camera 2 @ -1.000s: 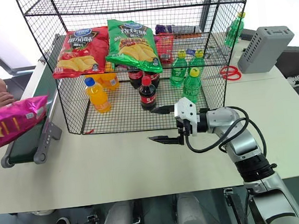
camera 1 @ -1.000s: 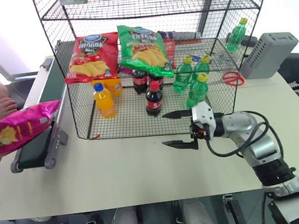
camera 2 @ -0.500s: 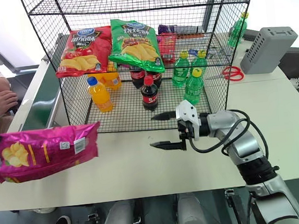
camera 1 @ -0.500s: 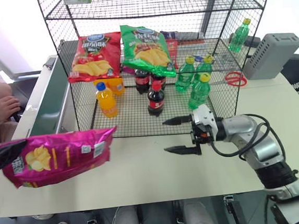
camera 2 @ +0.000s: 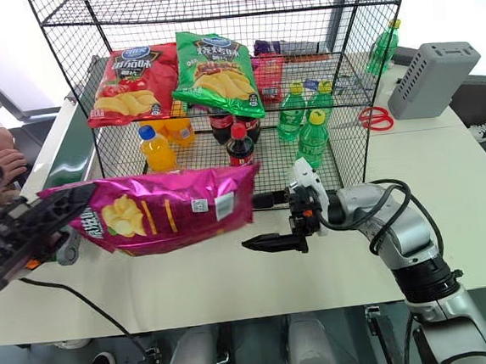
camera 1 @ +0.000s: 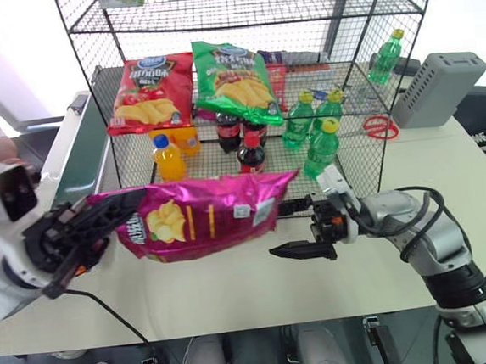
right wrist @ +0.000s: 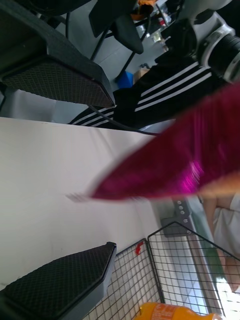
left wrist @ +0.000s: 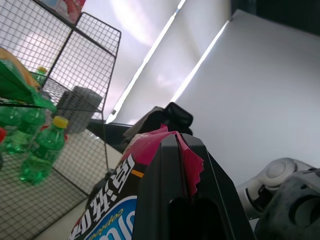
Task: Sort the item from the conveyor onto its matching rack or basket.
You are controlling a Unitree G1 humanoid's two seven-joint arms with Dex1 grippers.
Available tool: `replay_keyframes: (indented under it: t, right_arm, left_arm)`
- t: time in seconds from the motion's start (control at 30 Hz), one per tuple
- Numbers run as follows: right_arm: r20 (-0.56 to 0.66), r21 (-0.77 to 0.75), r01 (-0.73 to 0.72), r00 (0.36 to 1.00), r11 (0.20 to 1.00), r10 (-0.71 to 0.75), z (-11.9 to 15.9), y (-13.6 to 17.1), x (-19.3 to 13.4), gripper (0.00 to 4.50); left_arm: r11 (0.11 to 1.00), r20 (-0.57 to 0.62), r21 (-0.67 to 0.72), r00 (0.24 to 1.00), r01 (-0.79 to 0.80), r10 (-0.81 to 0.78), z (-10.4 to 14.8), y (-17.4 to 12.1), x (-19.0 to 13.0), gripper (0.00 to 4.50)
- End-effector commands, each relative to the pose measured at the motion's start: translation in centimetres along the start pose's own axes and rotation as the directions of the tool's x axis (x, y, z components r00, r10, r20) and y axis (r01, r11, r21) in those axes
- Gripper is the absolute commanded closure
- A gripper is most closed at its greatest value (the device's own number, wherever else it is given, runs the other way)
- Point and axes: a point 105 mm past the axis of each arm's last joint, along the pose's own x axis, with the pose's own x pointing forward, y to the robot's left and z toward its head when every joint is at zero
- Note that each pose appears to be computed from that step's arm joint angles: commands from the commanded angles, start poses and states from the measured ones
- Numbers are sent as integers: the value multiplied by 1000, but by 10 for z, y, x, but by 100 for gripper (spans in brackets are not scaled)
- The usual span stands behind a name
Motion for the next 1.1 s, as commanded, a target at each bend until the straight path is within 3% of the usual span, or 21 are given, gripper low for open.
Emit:
replay_keyframes:
  t: [0.03,0.2,0.47,0.67,0.77,1.0,1.1]
  right_arm:
    - [60,-18,-3,998,1000,4,17,3,-1,0]
    - [19,26,-124,992,992,124,10,32,4,0]
    - [50,7,-72,996,997,71,3,21,31,0]
    - [46,-11,-62,997,998,63,3,17,28,0]
    - [51,4,-57,997,998,57,4,15,26,93]
    - [35,-19,-27,999,999,27,2,11,22,445]
    - [29,-50,-2,1000,999,3,3,7,19,448]
  left_arm:
    - [999,8,12,999,51,-51,6,1,10,444]
    - [997,24,4,996,82,-82,8,2,20,444]
    - [999,66,-1,996,54,-54,5,7,23,444]
    - [999,59,21,998,33,-35,6,8,24,444]
    - [1000,63,22,998,18,-19,6,11,21,450]
    - [998,76,52,997,-27,23,7,19,17,450]
    - [995,79,56,994,-83,78,9,29,12,450]
